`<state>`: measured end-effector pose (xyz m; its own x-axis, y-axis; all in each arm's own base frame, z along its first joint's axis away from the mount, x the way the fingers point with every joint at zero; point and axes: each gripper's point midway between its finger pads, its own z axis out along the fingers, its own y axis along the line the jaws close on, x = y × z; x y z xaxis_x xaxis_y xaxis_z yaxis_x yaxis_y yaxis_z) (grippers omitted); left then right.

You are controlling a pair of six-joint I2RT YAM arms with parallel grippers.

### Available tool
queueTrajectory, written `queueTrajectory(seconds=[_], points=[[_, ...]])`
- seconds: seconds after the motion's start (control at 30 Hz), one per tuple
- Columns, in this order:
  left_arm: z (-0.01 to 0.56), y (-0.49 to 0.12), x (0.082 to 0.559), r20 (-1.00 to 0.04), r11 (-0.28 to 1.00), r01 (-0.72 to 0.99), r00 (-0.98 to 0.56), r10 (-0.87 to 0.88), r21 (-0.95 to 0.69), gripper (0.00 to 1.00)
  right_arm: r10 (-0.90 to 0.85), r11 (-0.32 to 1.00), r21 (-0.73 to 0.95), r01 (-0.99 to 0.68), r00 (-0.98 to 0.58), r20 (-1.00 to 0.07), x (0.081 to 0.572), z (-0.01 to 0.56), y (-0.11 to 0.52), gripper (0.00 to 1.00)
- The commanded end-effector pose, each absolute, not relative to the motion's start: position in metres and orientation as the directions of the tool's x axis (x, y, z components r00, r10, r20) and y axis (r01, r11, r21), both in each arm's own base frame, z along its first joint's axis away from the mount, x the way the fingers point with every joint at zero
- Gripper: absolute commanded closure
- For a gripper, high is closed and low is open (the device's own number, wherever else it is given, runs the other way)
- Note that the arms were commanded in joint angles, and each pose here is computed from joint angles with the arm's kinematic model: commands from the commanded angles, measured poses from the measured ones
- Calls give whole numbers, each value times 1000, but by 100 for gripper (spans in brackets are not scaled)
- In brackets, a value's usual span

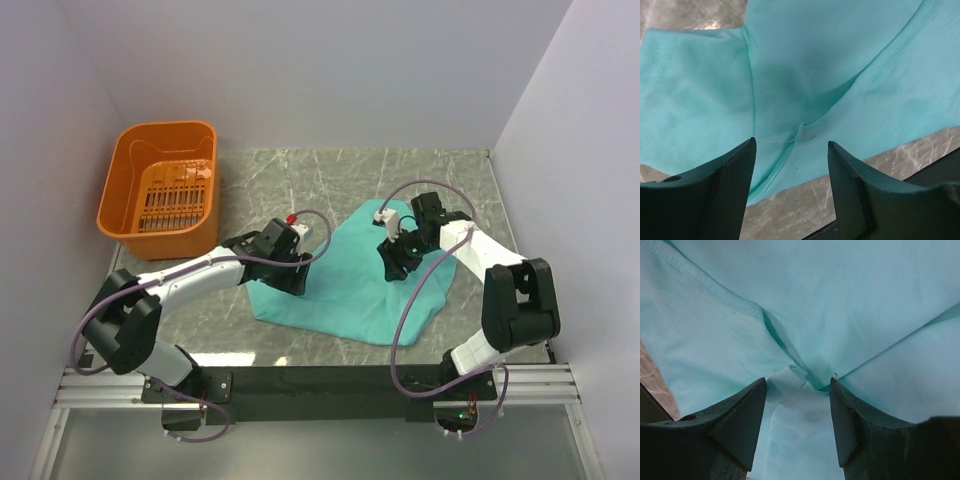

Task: Fold and stack the t-shirts
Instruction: Flatten the tshirt out

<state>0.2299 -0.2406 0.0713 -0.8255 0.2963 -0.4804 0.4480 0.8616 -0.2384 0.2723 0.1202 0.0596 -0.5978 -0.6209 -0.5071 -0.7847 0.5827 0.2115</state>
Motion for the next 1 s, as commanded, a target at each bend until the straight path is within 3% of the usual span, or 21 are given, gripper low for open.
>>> queueTrajectory(seconds=[0.0,0.1,0.2,0.23,0.33,0.47,0.67,0.8,0.97], points=[[75,-252,232,-475,849,473,-818,325,-234,36,-639,569,204,-797,-584,-501,275,58,122,40],[67,-254,228,-451,849,477,-824,343,-227,37,-642,564,210,-799,-584,-496,276,57,122,44],[61,-255,225,-433,848,481,-828,355,-224,41,-646,552,228,-802,-584,-491,272,58,123,54],[60,-257,222,-427,845,484,-830,359,-230,43,-646,546,237,-803,-584,-492,271,58,125,63],[57,-260,217,-414,833,499,-828,377,-240,58,-648,538,244,-807,-581,-493,268,61,125,80],[56,-263,212,-404,821,514,-825,395,-246,99,-642,536,224,-814,-565,-518,267,76,125,96],[83,-261,231,-483,836,516,-790,378,-188,99,-603,547,107,-830,-480,-637,270,150,126,100],[133,-267,265,-594,850,511,-726,347,-128,99,-568,597,-55,-800,-374,-733,280,222,120,100],[201,-292,320,-730,850,513,-627,271,-125,99,-515,737,-228,-637,-310,-799,304,290,94,100]])
